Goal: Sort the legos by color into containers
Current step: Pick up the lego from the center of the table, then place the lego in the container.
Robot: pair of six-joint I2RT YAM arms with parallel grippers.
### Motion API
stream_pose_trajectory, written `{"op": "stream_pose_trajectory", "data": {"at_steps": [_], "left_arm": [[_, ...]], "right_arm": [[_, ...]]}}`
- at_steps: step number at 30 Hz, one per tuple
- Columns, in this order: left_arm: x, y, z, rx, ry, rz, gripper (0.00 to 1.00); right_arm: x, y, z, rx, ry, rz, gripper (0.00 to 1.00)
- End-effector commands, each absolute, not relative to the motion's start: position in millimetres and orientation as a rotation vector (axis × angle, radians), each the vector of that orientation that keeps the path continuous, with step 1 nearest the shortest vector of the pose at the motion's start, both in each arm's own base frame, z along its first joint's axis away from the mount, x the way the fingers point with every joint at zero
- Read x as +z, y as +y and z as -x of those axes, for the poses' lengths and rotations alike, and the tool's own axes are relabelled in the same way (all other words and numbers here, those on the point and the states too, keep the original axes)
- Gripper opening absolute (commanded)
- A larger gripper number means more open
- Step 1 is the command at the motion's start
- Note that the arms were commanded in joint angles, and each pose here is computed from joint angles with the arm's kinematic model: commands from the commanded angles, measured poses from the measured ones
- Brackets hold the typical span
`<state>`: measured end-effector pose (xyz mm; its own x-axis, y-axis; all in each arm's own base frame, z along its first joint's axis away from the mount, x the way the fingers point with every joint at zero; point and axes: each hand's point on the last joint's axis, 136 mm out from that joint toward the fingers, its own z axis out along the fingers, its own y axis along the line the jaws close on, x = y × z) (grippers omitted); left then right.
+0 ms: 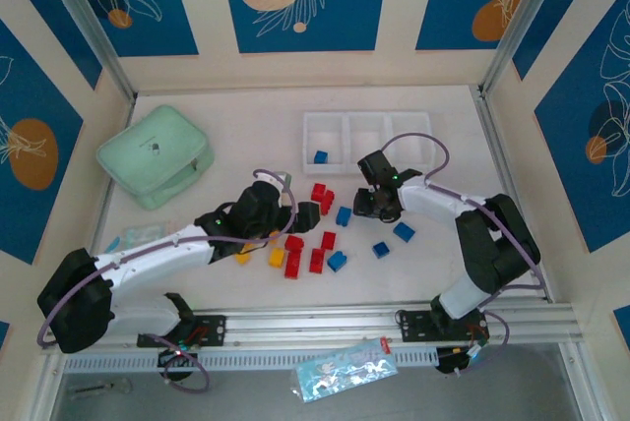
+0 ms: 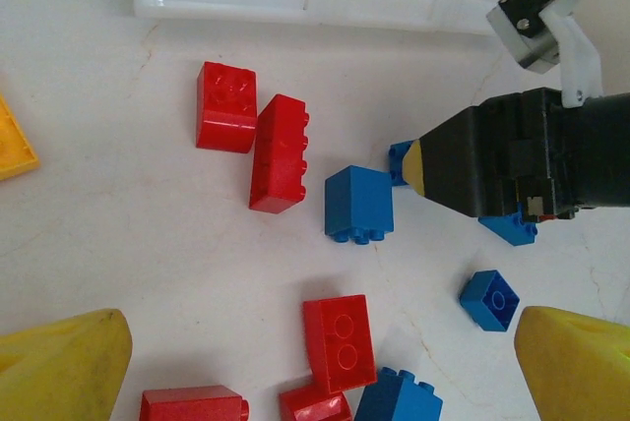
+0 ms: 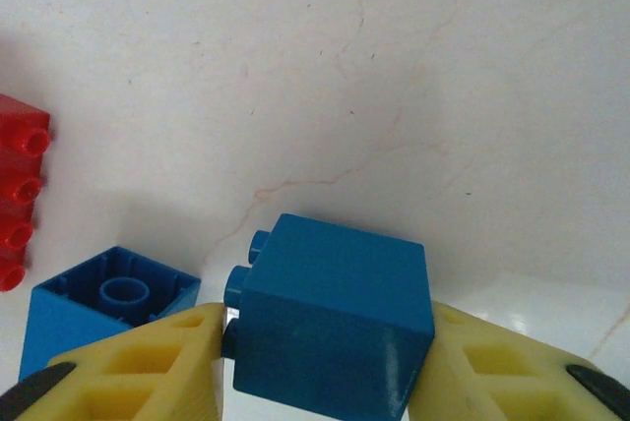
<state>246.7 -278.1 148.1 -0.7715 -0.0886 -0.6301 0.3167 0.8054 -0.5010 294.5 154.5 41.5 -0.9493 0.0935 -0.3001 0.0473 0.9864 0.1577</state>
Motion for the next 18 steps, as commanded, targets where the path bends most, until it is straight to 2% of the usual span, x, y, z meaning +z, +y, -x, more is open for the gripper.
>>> {"op": "stream_pose_trajectory", "data": {"at_steps": [1,11,18], "left_arm": [[164,-273,-250,-0.748,2.288,-0.183,0.99],[195,-230,-251,-0.607,2.173,-0.164,0.99],[205,-201,-256,-0.503,2.168,-0.140,0.99]], "right_arm": [[66,153,-294,0.169,2.770,-0.041,0.43],[120,192,-315,0.182,2.638,0.155,0.42],[149,239,-361,0.264,2.574,0.214,0.42]]}}
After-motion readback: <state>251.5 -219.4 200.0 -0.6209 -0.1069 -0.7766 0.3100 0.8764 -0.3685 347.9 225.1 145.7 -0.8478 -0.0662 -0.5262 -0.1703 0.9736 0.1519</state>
